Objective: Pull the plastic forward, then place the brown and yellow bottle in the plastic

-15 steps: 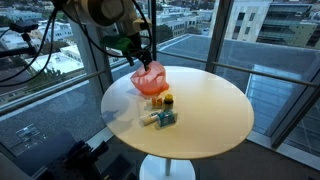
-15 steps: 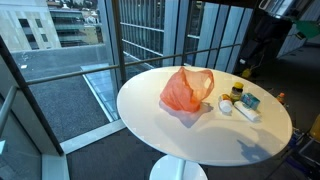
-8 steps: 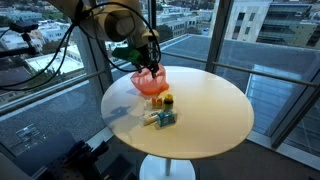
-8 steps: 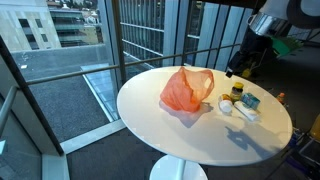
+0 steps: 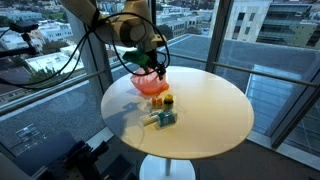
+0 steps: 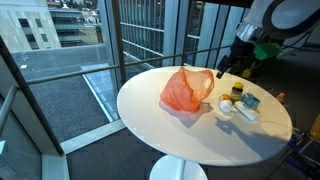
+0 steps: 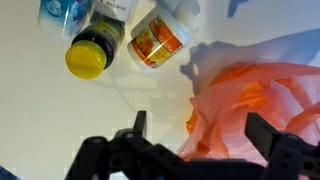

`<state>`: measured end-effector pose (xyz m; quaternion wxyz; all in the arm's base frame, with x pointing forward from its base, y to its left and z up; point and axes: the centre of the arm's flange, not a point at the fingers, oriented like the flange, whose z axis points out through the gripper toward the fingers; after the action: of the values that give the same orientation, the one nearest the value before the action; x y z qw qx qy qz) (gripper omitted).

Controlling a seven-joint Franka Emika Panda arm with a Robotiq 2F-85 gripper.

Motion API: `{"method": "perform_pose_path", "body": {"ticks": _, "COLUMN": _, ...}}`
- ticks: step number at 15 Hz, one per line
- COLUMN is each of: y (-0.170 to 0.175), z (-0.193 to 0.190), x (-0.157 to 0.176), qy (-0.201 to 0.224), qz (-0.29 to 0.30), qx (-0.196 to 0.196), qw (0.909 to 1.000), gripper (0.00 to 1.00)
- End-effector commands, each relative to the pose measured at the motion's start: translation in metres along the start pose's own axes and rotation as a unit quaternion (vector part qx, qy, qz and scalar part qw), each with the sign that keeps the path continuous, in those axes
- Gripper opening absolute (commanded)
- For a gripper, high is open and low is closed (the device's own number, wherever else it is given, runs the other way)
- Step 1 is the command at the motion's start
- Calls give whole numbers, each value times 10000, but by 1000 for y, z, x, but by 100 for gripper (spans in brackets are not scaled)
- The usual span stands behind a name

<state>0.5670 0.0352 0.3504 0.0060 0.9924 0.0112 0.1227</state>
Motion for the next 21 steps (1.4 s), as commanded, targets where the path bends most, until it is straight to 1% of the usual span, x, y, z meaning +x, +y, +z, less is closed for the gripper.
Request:
{"method": "perform_pose_path", "body": {"ticks": 1, "y": -4, "z": 12, "x": 30, "qy": 118, "qz": 87, "qx": -43, "qw": 9999, "gripper": 100}}
{"method": "perform_pose_path", "body": {"ticks": 9, "y": -9, "z": 33, "x": 62, "qy": 198, "qz": 108, "qx": -12, "qw": 9997, "gripper": 100}}
{"method": "perform_pose_path", "body": {"ticks": 10, "y": -11, "z": 35, "x": 63, "qy": 184, "qz": 96, "qx": -2, "qw": 9998, "gripper": 91}}
{"method": "perform_pose_path", "body": {"ticks": 11, "y": -12, "z": 37, "x": 64, "qy": 165, "qz": 92, "qx": 10, "qw": 9998, "gripper": 74}}
{"method": "perform_pose_path", "body": {"ticks": 12, "y": -14, "z": 38, "x": 65, "qy": 146, "qz": 91, "qx": -11, "qw": 9999, "gripper": 66}}
{"method": "perform_pose_path", "body": {"ticks": 13, "y": -16, "z": 40, "x": 66, "qy": 134, "qz": 82, "qx": -9, "qw": 9999, "gripper": 56}}
{"method": "perform_pose_path", "body": {"ticks": 16, "y": -20, "z": 39, "x": 63, "qy": 76, "qz": 52, "qx": 11, "qw": 10000, "gripper": 34}}
{"method": "perform_pose_path", "body": {"ticks": 18, "y": -23, "z": 36, "x": 57, "qy": 13, "qz": 7, "qx": 25, "qw": 10000, "gripper": 16}}
{"method": "perform_pose_path", "body": {"ticks": 20, "y": -24, "z": 33, "x": 52, "qy": -59, "qz": -26, "qx": 50, "qw": 10000, "gripper": 3}}
{"method": "perform_pose_path", "body": {"ticks": 21, "y": -25, "z": 31, "x": 48, "qy": -112, "qz": -40, "qx": 67, "qw": 9999, "gripper": 1}}
